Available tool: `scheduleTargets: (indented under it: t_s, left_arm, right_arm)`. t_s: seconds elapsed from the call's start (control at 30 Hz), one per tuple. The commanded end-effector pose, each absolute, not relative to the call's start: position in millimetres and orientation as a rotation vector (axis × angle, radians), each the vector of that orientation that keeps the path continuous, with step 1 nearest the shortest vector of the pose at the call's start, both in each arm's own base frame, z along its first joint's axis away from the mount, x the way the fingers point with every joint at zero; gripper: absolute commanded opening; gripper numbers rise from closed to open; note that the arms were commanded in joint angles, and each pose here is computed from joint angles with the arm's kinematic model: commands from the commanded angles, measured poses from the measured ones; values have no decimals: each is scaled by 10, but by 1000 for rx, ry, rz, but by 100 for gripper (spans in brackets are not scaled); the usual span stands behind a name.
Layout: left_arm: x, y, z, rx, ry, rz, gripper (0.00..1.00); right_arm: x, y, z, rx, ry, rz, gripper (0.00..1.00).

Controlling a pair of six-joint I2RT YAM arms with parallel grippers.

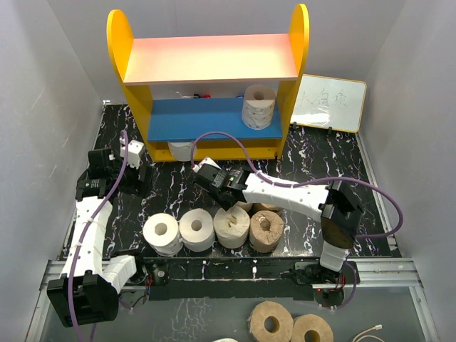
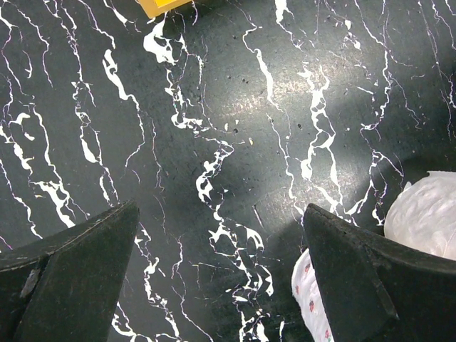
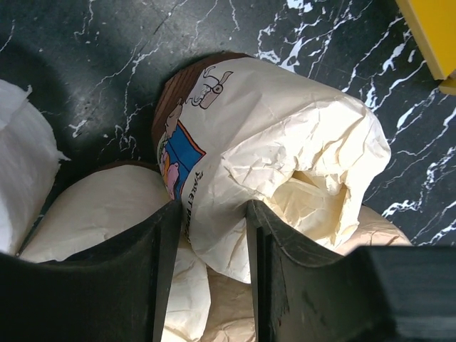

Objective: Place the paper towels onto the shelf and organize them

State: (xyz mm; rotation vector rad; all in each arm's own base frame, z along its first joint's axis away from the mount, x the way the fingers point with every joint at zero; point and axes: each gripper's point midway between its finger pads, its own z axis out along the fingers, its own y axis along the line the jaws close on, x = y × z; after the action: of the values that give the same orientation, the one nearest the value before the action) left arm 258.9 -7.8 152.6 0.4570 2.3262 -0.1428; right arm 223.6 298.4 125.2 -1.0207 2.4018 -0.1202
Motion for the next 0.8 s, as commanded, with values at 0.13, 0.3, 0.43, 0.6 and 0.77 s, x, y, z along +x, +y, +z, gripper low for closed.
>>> scheduleTargets:
  t_s: [0.13, 0.3, 0.43, 0.6, 0.77]
  left_arm:
    - [2554, -46, 1569, 436, 2305, -122, 99]
    - [2550, -32, 1562, 428, 2306, -117, 99]
    - [2549, -21, 1554, 424, 2307, -114, 99]
    - [2549, -9, 1543, 416, 2309, -114, 99]
    - [2556, 3, 1565, 403, 2305, -116, 99]
  right_arm:
    - [2371, 2849, 1118, -992, 2398, -317, 39]
    - [2374, 2868, 1099, -987, 2402, -312, 20]
    - [2342, 2864, 1073, -1014, 2424, -320, 15]
    - [2344, 2855, 1384, -1010, 2387, -363, 0]
    - [2426, 2814, 2077, -1007, 2210, -403, 0]
